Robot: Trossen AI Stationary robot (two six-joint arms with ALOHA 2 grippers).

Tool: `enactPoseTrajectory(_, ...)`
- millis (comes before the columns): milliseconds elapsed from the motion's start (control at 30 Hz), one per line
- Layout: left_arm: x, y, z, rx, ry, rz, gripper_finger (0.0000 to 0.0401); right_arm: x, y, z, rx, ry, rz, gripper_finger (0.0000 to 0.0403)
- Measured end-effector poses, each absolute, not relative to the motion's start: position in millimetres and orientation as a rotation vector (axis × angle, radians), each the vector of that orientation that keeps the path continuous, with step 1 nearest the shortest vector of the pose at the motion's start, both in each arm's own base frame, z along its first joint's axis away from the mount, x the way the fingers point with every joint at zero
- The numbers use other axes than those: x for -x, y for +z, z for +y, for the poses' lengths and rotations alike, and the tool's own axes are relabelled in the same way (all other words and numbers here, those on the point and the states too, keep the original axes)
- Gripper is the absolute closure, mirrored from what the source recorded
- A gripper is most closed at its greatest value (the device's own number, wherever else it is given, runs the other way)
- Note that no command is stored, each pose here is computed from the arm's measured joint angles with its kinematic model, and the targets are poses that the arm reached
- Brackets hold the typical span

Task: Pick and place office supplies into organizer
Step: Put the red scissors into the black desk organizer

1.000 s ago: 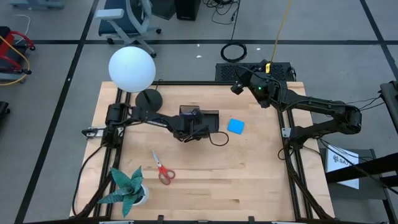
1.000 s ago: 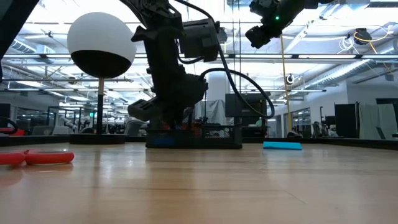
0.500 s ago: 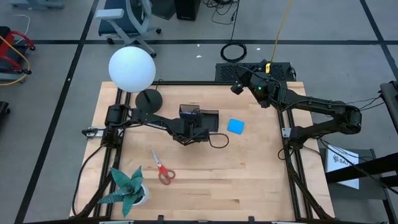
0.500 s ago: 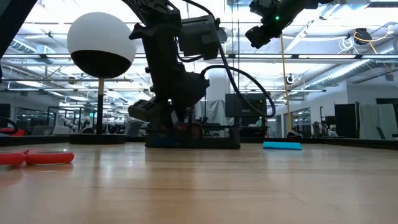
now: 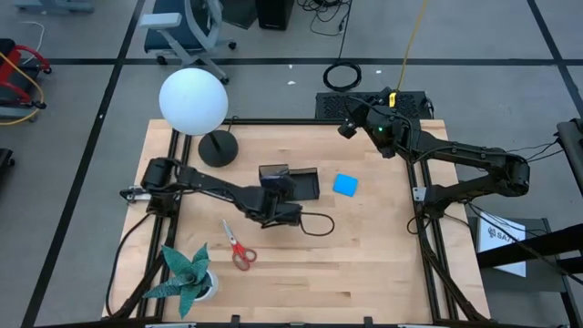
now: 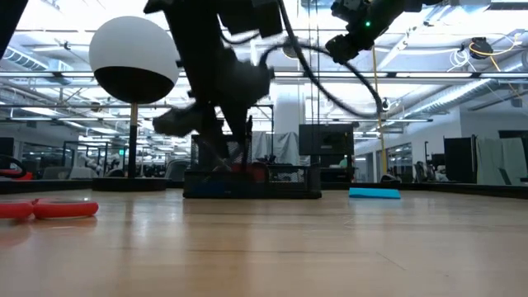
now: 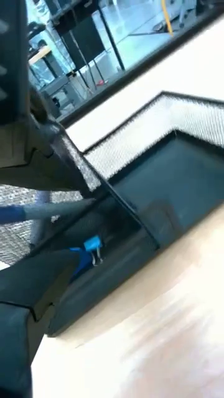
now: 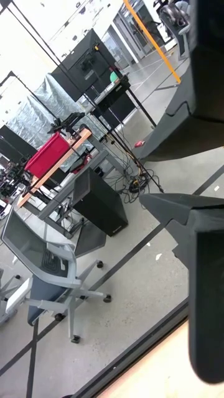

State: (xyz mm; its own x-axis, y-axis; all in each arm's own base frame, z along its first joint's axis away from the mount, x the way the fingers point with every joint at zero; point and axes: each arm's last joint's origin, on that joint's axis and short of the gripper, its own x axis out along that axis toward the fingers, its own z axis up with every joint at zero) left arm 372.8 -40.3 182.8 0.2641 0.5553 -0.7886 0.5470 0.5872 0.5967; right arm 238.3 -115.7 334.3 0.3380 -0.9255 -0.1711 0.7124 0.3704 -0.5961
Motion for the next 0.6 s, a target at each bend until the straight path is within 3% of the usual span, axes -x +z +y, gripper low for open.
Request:
enactPoseTrajectory(133,-363.7,201.8,-40.8,-0.983,-0.014,1.354,0.024,-238.3,334.3,-115.8,0.461,-1.117,0.536,0.0318)
enactPoseTrajectory(367,-343.9,225.5,-54.4,-0.796,-0.273,1.319,0.0249,-238.3,334.3,-115.7,0.461,-1.117,0.536,0.0318)
enactPoseTrajectory(600,-334.0,227.1,-81.1,-0.746,-0.299,1.323,0.0249,-238.3,334.3,-115.8,0.461,-1.117,0.536,0.0318)
